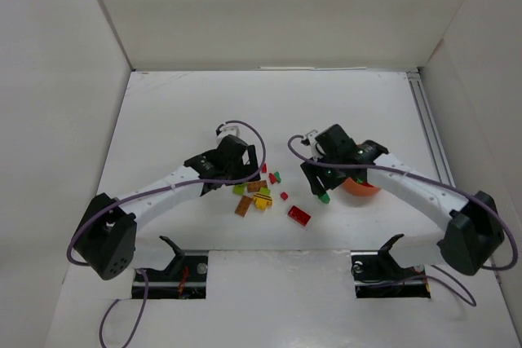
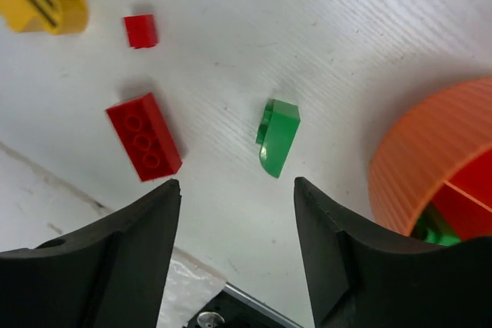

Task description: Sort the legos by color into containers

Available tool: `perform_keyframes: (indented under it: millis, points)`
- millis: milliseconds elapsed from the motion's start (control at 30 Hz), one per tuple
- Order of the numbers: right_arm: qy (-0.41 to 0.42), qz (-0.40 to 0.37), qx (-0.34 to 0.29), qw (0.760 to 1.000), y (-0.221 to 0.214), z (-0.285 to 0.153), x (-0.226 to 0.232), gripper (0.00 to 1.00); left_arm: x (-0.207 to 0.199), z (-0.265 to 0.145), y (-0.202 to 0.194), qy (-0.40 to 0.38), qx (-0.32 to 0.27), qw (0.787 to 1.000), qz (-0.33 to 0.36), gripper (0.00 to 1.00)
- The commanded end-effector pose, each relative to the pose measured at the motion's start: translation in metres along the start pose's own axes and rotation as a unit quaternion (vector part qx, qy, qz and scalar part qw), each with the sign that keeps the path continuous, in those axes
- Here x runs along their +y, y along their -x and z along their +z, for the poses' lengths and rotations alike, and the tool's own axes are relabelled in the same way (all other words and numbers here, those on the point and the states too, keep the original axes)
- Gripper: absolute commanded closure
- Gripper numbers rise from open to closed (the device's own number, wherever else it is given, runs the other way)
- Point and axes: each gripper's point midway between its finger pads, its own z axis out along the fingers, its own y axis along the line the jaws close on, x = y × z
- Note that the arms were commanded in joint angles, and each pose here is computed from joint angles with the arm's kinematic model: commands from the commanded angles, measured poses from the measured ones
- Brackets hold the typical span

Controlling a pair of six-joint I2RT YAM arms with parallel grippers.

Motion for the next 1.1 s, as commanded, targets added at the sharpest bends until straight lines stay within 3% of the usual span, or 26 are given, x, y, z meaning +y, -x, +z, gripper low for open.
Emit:
perform_keyframes:
  millis: [0,300,400,433,633,767,900,1067]
  points:
    - [-0.044,0.038,0.021,0.998,-0.002,0.032,-0.012,0.33,-0.013,-0.016,0.019,-0.029,-0.028,0.999,-0.009,0.00]
    - [-0.082,0.046,0.037,0.995,-0.007,0.071,-0.024,0.30,-0.004,-0.025,0.018,-0.024,-0.033,0.999,-0.018,0.00]
    - [-0.080,0.046,0.055,0.994,-0.016,0.081,-0.024,0.42,-0.003,-0.028,0.019,-0.024,-0.034,0.999,-0.018,0.00]
    - [-0.080,0.046,0.062,0.994,-0.018,0.083,-0.024,0.49,-0.004,-0.028,0.019,-0.024,-0.034,0.999,-0.023,0.00]
    - [-0.085,0.045,0.066,0.993,-0.027,0.084,-0.026,0.64,-0.003,-0.031,0.018,-0.027,-0.037,0.999,-0.024,0.00]
    - [-0.078,0.046,0.046,0.995,-0.020,0.073,-0.023,0.88,-0.001,-0.030,0.019,-0.024,-0.040,0.999,-0.024,0.00]
    - [-0.083,0.047,0.015,0.995,-0.006,0.047,-0.024,0.94,-0.003,-0.032,0.024,-0.023,-0.046,0.998,-0.025,0.00]
    - [-0.162,0.055,-0.024,0.985,0.005,-0.017,-0.051,0.92,-0.006,-0.036,0.028,-0.029,-0.053,0.998,-0.027,0.00]
